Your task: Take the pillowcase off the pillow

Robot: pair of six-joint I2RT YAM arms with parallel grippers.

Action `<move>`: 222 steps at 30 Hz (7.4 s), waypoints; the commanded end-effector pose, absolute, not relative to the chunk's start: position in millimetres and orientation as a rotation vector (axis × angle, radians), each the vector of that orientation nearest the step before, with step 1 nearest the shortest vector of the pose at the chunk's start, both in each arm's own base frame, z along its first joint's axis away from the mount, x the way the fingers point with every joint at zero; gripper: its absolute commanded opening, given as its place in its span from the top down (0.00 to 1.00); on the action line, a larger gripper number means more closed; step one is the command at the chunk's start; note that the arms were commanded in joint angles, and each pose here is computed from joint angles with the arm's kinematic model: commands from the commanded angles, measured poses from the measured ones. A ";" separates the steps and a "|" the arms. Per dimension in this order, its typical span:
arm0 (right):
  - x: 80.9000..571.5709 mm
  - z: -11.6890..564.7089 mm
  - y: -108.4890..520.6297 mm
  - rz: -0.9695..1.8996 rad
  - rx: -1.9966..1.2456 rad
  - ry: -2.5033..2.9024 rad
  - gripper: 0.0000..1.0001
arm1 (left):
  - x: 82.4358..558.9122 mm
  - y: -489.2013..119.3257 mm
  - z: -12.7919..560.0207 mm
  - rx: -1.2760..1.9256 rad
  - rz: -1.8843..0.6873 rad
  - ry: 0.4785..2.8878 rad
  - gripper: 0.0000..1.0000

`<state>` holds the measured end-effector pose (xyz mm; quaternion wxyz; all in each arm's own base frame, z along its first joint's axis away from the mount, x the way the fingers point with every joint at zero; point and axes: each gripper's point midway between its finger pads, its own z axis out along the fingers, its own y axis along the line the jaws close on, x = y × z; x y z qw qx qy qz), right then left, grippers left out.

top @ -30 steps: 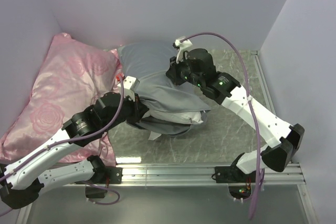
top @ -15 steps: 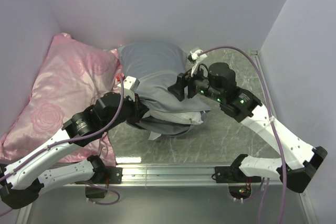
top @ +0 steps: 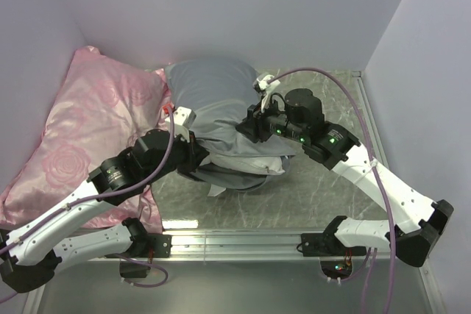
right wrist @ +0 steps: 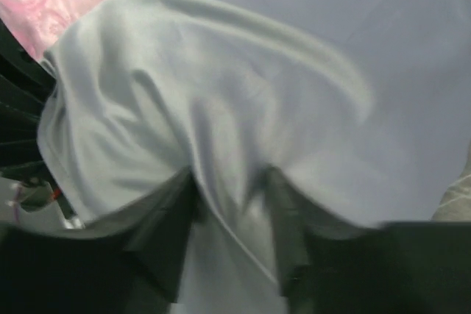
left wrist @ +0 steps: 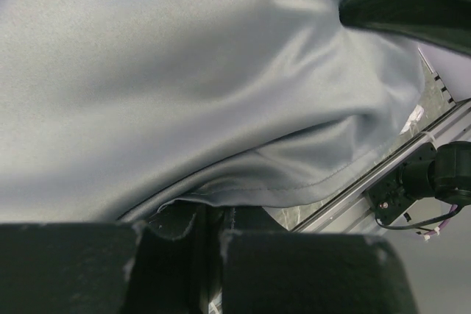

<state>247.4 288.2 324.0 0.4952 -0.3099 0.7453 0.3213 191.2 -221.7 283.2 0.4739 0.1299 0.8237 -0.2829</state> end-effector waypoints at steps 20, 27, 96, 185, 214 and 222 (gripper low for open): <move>383.2 353.7 302.8 0.433 -0.287 1.879 0.99 | 155.5 -245.8 277.6 0.449 -0.912 2.008 0.99; 445.5 273.9 275.6 0.336 -0.131 2.032 1.00 | 131.4 -251.8 308.4 0.528 -1.000 1.910 0.99; 286.0 445.5 227.9 0.827 0.105 1.600 0.19 | 401.0 -247.5 485.8 -0.040 -0.645 1.680 1.00; 324.4 539.9 251.2 0.361 -0.582 1.486 0.01 | 330.1 -263.7 458.1 0.235 -0.844 1.648 0.99; 307.2 448.0 279.7 0.565 -0.738 1.680 1.00 | 288.1 -279.9 497.0 0.344 -0.977 1.415 0.69; 289.4 459.2 264.8 0.612 -0.688 1.604 1.00 | 270.6 -243.5 552.4 0.249 -0.928 1.258 0.25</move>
